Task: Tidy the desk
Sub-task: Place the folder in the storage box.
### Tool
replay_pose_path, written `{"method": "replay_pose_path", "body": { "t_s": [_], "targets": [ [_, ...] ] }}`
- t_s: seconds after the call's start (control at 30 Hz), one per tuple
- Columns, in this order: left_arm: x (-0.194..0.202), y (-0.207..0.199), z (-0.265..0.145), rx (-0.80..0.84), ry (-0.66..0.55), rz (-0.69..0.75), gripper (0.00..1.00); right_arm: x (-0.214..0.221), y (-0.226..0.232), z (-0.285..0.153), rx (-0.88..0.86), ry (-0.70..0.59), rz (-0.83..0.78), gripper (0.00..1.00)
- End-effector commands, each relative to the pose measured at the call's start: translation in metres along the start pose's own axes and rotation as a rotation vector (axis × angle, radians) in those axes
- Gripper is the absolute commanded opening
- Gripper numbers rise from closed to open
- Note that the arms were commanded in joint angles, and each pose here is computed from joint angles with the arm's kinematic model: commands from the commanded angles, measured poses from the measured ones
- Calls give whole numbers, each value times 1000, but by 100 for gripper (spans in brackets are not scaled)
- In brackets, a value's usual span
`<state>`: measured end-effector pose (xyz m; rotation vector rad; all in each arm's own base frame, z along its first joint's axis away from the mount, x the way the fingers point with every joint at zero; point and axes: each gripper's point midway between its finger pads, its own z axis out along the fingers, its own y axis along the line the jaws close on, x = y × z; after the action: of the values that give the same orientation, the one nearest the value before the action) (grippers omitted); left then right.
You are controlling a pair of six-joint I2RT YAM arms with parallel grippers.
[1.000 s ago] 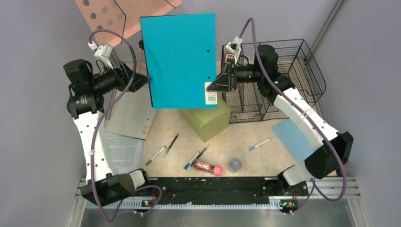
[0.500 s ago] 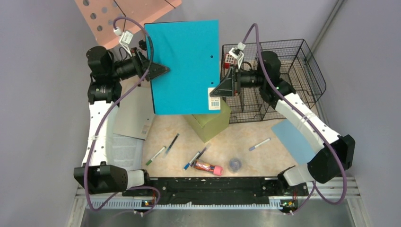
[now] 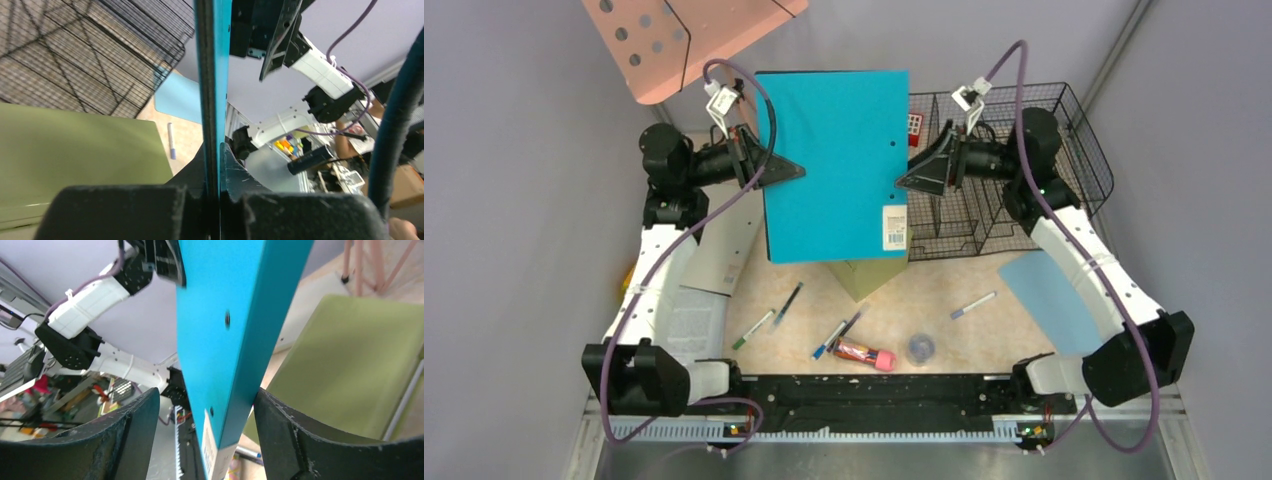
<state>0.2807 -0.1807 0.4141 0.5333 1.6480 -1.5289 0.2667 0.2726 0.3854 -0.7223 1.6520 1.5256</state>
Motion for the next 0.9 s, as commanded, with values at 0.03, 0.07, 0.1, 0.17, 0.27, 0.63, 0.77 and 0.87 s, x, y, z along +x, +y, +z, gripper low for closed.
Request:
{"method": "replay_pose_path", "body": {
  "t_s": [0.03, 0.07, 0.1, 0.17, 0.27, 0.63, 0.77, 0.87],
  "targets": [
    [13, -42, 8, 127, 45, 98, 0, -42, 40, -14, -60, -105, -181, 71],
    [16, -44, 9, 135, 50, 99, 0, -41, 39, -14, -61, -103, -182, 72],
    [17, -46, 10, 141, 55, 98, 0, -40, 37, -14, -61, -99, -180, 73],
    [19, -48, 12, 147, 59, 99, 0, -38, 36, -13, -66, -97, -175, 73],
    [18, -47, 13, 147, 58, 94, 0, -34, 34, -12, -84, -96, -163, 73],
    [16, -34, 21, 143, 50, 64, 0, -20, 35, -12, -136, -96, -119, 54],
    [17, -31, 22, 141, 50, 55, 0, -19, 33, -12, -139, -99, -111, 46],
    [17, -28, 23, 138, 49, 51, 0, -21, 37, -12, -148, -104, -115, 29]
  ]
}}
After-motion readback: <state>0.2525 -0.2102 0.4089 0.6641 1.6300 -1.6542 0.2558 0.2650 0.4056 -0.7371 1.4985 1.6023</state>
